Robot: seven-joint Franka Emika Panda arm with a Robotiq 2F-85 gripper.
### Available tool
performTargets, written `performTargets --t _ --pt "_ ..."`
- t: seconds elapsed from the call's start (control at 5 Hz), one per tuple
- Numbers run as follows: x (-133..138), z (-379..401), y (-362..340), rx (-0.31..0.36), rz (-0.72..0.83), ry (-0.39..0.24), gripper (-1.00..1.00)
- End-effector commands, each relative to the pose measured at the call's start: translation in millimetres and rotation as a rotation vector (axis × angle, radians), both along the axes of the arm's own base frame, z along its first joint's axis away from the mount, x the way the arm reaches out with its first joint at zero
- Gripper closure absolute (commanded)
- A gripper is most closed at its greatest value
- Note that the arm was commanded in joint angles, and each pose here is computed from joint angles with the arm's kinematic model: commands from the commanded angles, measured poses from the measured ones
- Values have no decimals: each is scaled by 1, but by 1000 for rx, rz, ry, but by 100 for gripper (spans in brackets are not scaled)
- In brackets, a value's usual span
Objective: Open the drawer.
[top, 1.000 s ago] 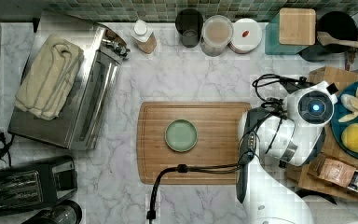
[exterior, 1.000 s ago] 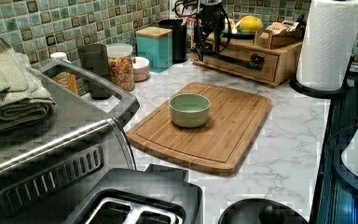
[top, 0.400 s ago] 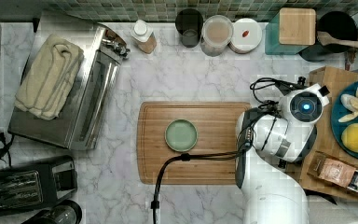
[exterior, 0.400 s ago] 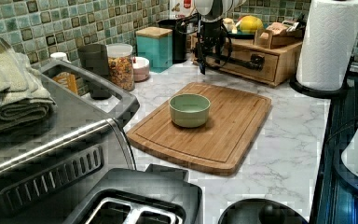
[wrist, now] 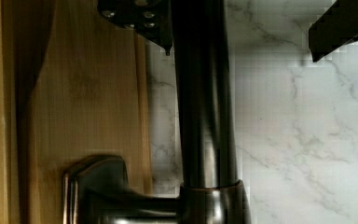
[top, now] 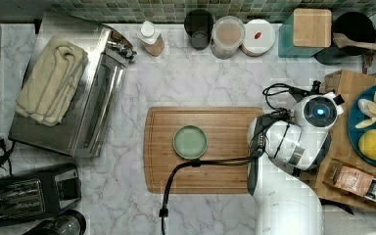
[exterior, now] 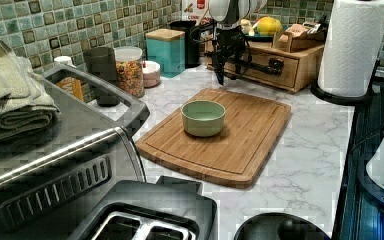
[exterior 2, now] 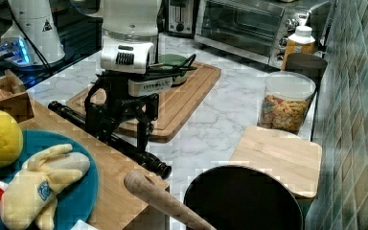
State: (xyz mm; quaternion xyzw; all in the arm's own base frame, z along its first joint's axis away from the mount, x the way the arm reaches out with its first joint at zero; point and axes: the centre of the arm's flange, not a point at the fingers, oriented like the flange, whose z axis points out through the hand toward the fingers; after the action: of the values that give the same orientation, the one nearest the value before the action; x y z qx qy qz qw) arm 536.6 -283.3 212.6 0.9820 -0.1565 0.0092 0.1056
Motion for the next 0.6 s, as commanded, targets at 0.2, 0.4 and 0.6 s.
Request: performTargets --t 0.2,0.4,0.6 --pt "15 19 63 79 -90 38 -100" --pt "23 19 95 118 -42 13 -100" --pt "31 17 131 154 -17 11 -100"
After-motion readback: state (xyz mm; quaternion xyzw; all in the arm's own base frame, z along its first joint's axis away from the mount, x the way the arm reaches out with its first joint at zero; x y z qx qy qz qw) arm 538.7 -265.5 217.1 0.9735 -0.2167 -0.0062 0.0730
